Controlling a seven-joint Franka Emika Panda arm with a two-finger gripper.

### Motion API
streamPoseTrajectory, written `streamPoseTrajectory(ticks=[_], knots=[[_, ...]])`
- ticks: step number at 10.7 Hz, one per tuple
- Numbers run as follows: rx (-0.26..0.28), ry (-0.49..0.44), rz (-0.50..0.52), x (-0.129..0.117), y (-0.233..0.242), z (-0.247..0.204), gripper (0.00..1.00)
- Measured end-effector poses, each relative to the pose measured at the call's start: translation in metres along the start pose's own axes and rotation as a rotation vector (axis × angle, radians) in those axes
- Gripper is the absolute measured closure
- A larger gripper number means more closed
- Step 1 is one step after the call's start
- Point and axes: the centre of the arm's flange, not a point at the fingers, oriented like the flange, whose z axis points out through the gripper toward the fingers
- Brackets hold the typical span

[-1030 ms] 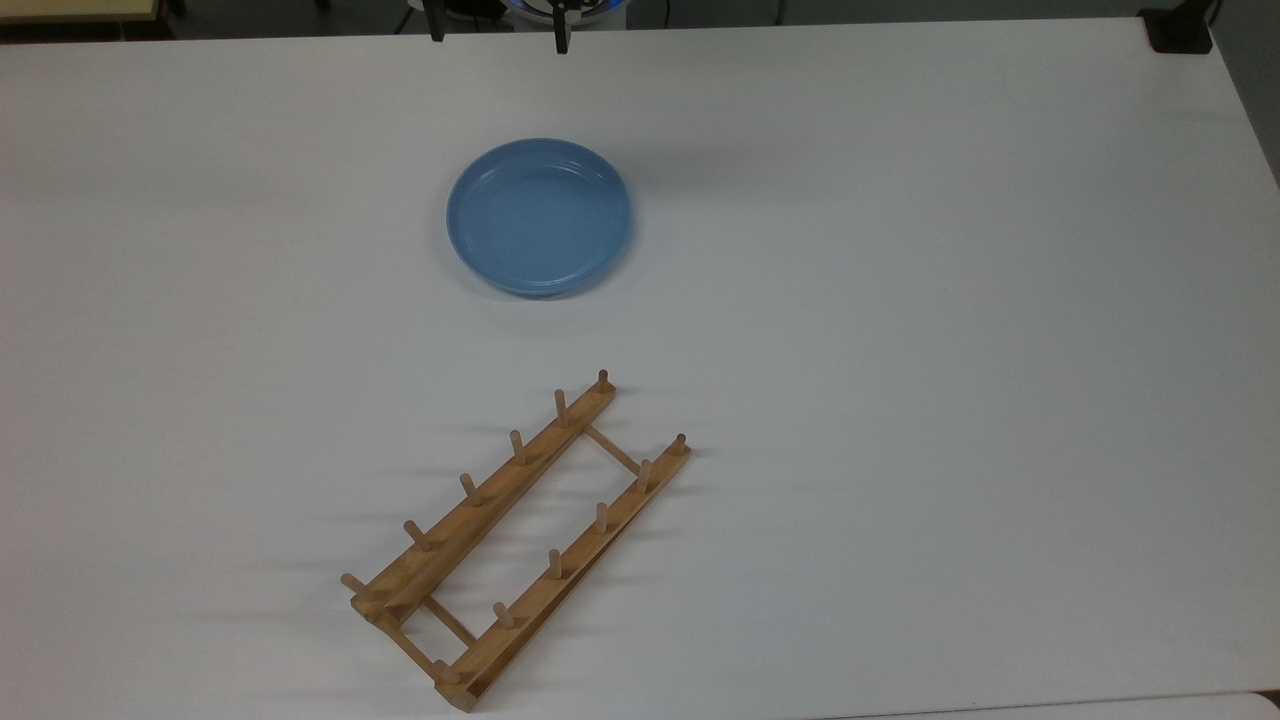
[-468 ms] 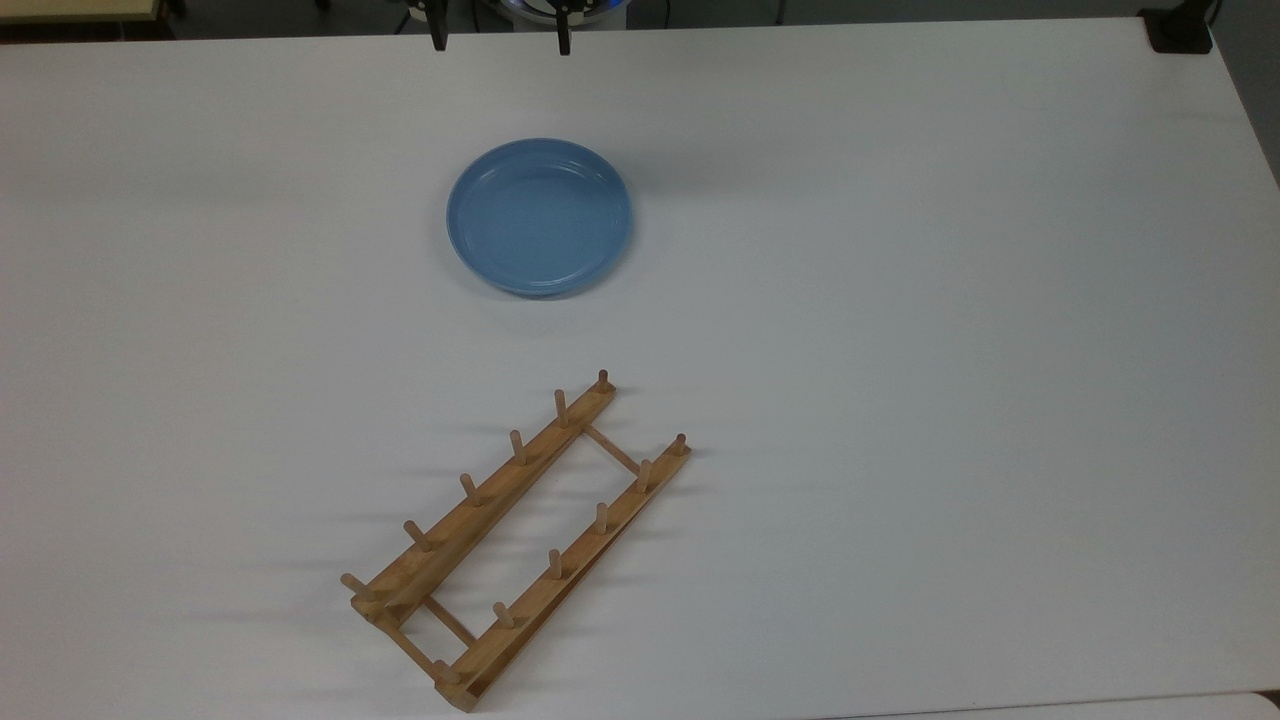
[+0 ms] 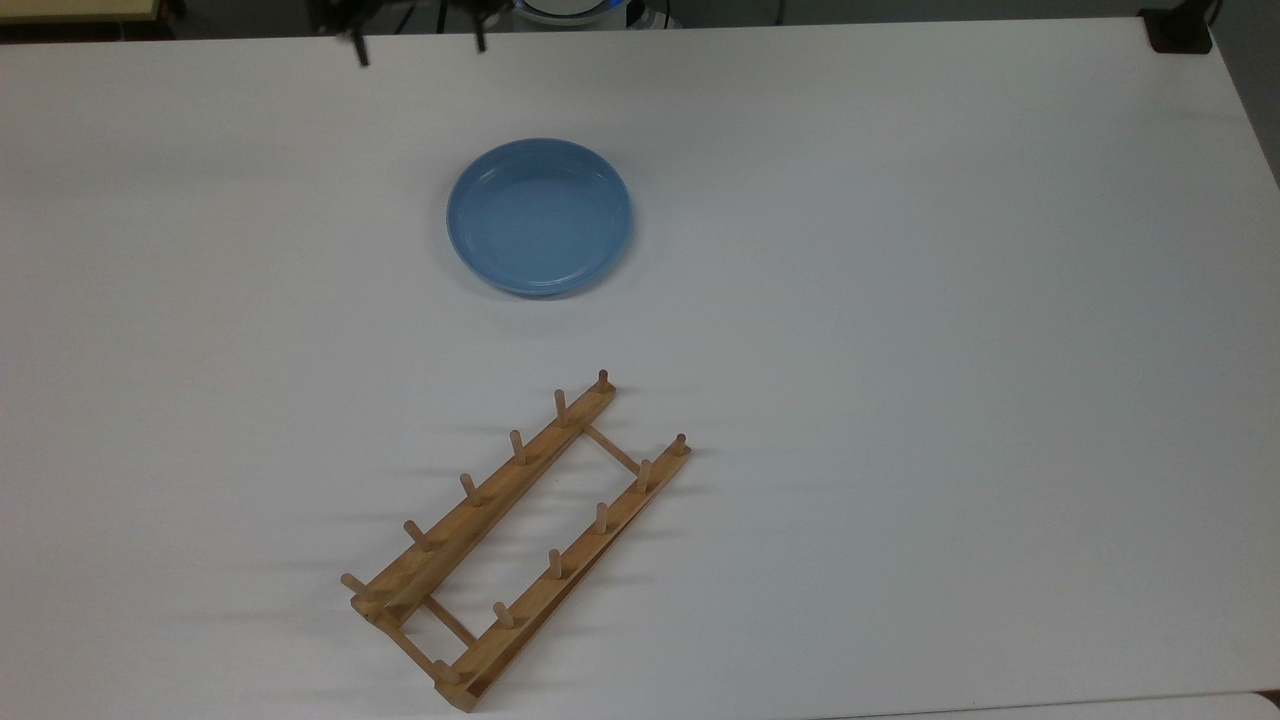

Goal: Place plate in plate rack
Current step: 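Move the gripper down toward the light blue plate's rim, then close the gripper on the blue plate's rim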

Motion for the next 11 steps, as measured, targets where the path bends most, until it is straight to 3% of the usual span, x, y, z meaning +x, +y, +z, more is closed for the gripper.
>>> streamPoseTrajectory(ticks=[4, 7, 8, 9, 10, 11], knots=[[0.027, -0.082, 0.01, 0.006, 0.007, 0.129, 0.0], [0.042, -0.1, 0.098, 0.026, 0.005, 0.191, 0.02], [0.045, -0.108, 0.123, 0.03, 0.005, 0.206, 0.05], [0.049, -0.126, 0.144, 0.032, 0.005, 0.217, 0.15], [0.052, -0.144, 0.165, 0.033, 0.004, 0.228, 0.16], [0.053, -0.156, 0.189, 0.034, 0.003, 0.235, 0.27]])
